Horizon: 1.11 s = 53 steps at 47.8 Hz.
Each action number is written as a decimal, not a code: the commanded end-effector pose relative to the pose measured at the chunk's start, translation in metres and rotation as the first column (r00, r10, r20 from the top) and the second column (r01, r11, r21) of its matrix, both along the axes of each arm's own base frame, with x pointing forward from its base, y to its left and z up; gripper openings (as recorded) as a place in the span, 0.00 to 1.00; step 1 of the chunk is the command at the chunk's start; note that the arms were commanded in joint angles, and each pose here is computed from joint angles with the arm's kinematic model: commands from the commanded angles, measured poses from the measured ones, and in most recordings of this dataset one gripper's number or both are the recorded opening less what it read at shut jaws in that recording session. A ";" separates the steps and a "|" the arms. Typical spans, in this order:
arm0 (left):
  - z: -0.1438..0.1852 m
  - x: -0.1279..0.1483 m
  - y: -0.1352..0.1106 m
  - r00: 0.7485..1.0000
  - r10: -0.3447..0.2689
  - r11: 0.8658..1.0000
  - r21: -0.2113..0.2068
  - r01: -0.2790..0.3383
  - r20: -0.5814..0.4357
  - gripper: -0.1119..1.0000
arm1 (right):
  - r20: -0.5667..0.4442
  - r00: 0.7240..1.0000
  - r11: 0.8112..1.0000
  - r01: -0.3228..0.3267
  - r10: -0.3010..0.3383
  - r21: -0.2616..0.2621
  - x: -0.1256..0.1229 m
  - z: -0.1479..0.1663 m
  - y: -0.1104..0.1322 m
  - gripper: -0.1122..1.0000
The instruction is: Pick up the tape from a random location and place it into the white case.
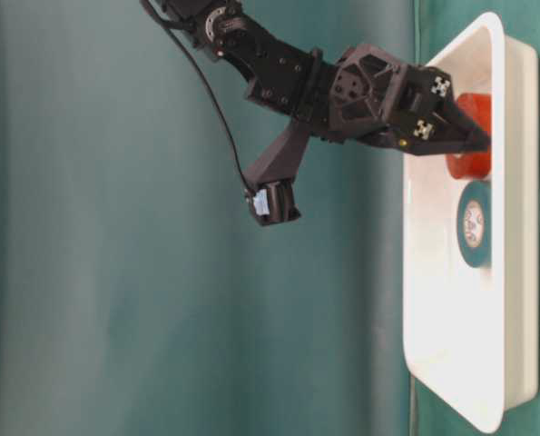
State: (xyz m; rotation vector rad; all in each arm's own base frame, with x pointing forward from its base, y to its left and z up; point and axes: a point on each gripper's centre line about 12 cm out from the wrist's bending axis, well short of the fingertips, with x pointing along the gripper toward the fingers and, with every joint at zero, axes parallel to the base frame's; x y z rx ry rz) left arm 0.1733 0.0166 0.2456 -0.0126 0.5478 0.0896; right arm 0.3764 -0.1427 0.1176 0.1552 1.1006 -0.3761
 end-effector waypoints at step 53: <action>0.003 0.002 0.000 1.000 0.001 1.000 -0.003 -0.001 0.000 0.97 | 0.220 0.975 0.988 0.022 0.012 -0.152 -0.053 0.172 0.019 0.87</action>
